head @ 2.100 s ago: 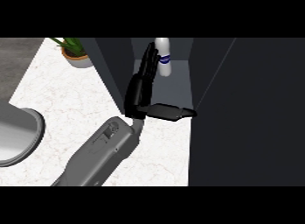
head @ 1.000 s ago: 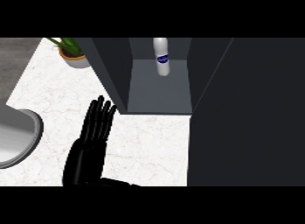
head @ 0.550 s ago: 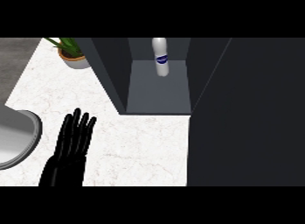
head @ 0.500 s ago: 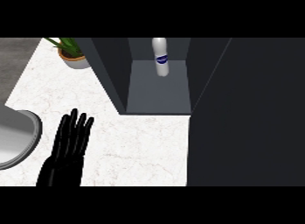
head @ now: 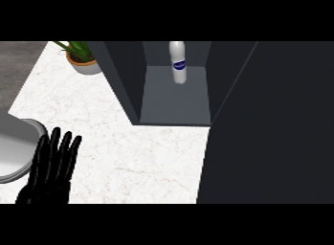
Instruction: Pick up the bottled water, place it into the cabinet and close the cabinet
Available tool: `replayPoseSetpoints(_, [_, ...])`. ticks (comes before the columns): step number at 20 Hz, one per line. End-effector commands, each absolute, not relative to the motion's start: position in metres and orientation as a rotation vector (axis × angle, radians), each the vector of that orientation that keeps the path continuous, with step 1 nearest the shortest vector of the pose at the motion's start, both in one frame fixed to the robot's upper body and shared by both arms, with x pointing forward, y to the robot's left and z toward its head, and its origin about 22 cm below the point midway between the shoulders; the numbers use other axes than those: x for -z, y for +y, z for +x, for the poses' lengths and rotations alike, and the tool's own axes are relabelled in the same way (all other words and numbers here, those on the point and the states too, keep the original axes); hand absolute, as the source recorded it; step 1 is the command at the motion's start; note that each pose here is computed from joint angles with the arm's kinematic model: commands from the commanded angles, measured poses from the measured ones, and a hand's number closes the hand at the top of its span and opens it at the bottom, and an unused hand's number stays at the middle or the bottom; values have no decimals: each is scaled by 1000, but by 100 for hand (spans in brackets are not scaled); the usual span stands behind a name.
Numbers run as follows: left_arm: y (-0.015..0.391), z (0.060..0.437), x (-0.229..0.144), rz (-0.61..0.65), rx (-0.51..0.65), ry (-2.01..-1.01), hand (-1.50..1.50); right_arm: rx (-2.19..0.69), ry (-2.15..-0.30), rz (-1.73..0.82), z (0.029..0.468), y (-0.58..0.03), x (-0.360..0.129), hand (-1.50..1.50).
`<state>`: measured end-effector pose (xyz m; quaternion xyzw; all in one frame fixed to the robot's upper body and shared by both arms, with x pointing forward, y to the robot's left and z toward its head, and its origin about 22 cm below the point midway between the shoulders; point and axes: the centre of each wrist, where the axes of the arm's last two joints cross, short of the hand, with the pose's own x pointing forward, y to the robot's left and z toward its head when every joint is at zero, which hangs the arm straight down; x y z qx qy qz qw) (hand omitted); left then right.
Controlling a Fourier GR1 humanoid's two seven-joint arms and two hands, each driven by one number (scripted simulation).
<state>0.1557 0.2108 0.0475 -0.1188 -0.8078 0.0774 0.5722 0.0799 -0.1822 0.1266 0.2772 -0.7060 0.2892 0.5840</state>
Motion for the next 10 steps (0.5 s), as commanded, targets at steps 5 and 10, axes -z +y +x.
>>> replayPoseSetpoints(5, [239,154,-58,-287,-187,-1909,-150,-826,-1799,634,81,-142,-167,150])
replayPoseSetpoints(10, [251,142,-55,-300,-178,-1895,-150,-861,-1788,641,94,-121,-166,150])
